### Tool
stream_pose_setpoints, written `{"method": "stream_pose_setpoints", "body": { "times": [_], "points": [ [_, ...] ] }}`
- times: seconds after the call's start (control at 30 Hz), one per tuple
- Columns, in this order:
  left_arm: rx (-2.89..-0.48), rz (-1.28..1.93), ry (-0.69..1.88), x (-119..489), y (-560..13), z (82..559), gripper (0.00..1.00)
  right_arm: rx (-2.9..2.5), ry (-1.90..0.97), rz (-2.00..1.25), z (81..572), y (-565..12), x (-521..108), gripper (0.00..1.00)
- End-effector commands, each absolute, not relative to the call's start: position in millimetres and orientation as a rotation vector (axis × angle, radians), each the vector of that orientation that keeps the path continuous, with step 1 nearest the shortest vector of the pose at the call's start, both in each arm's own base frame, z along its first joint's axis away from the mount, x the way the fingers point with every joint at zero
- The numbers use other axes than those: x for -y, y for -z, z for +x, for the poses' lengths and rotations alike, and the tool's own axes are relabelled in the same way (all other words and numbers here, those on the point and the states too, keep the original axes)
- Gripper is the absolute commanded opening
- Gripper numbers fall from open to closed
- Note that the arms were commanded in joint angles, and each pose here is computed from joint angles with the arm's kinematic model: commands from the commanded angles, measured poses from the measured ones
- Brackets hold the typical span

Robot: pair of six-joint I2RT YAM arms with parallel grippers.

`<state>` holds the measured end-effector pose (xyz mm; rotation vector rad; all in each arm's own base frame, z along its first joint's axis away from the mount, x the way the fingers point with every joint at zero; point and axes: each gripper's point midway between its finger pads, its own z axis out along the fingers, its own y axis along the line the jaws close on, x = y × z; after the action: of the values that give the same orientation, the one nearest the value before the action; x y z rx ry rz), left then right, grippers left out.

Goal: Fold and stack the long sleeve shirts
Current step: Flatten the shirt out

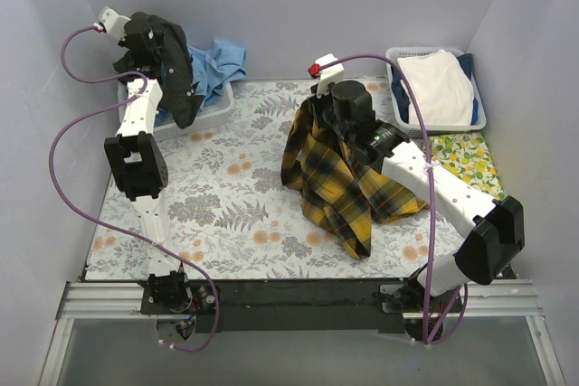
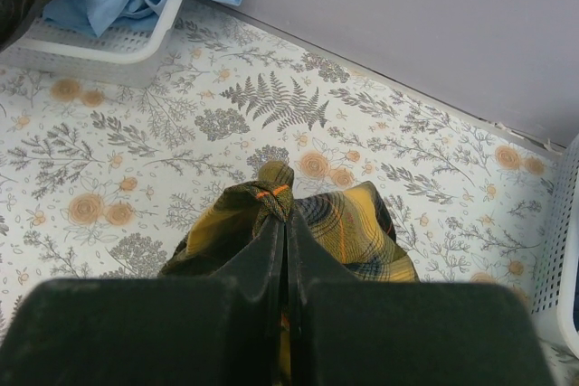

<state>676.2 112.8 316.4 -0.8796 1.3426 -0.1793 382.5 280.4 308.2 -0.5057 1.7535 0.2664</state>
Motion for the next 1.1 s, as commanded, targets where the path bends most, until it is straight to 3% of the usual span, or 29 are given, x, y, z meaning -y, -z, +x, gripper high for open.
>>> {"method": "stream_pose_setpoints", "body": {
  "times": [0.0, 0.13, 0.17, 0.23, 0.27, 0.3, 0.37, 0.57, 0.73, 0.87, 1.07],
  "points": [
    [-1.1, -0.869, 0.177, -129.5, -395.1, 659.3, 0.0, -1.714, -0.285, -0.471, 387.8, -329.6, -281.7, 0.01],
    [-1.136, -0.818, 0.162, -125.7, -377.2, 672.5, 0.02, -1.75, -0.276, -0.471, 389.2, -318.8, -280.9, 0.01],
    [-1.167, -0.804, 0.144, -126.3, -365.6, 678.7, 0.19, -1.785, -0.251, -0.479, 389.1, -309.8, -277.5, 0.15],
    [-1.245, -0.802, 0.134, -122.3, -342.7, 683.9, 0.35, -1.855, -0.252, -0.465, 392.0, -291.6, -276.1, 0.4],
    [-1.26, -0.795, 0.136, -121.1, -343.2, 681.8, 0.48, -1.89, -0.21, -0.446, 392.9, -285.2, -268.6, 0.7],
    [-1.299, -0.794, 0.137, -118.3, -329.0, 680.6, 0.67, -1.908, -0.194, -0.441, 394.8, -280.0, -265.8, 0.77],
    [-1.314, -0.763, 0.171, -110.1, -333.1, 675.0, 0.7, -1.917, -0.185, -0.436, 394.3, -278.1, -262.0, 0.88],
    [-1.309, -0.629, 0.195, -79.0, -383.2, 637.0, 0.83, -1.888, -0.21, -0.373, 390.3, -296.0, -244.0, 0.94],
    [-1.349, -0.481, 0.197, -27.1, -434.7, 582.0, 0.87, -1.934, -0.25, -0.307, 378.7, -285.3, -209.0, 0.95],
    [-1.501, -0.363, 0.285, 63.8, -402.7, 536.8, 0.89, -1.986, -0.285, -0.298, 365.7, -266.6, -187.1, 0.95],
    [-1.755, -0.307, 0.466, 127.3, -330.6, 483.4, 0.89, -2.027, -0.28, -0.324, 347.9, -248.5, -172.2, 0.95]
  ]
}}
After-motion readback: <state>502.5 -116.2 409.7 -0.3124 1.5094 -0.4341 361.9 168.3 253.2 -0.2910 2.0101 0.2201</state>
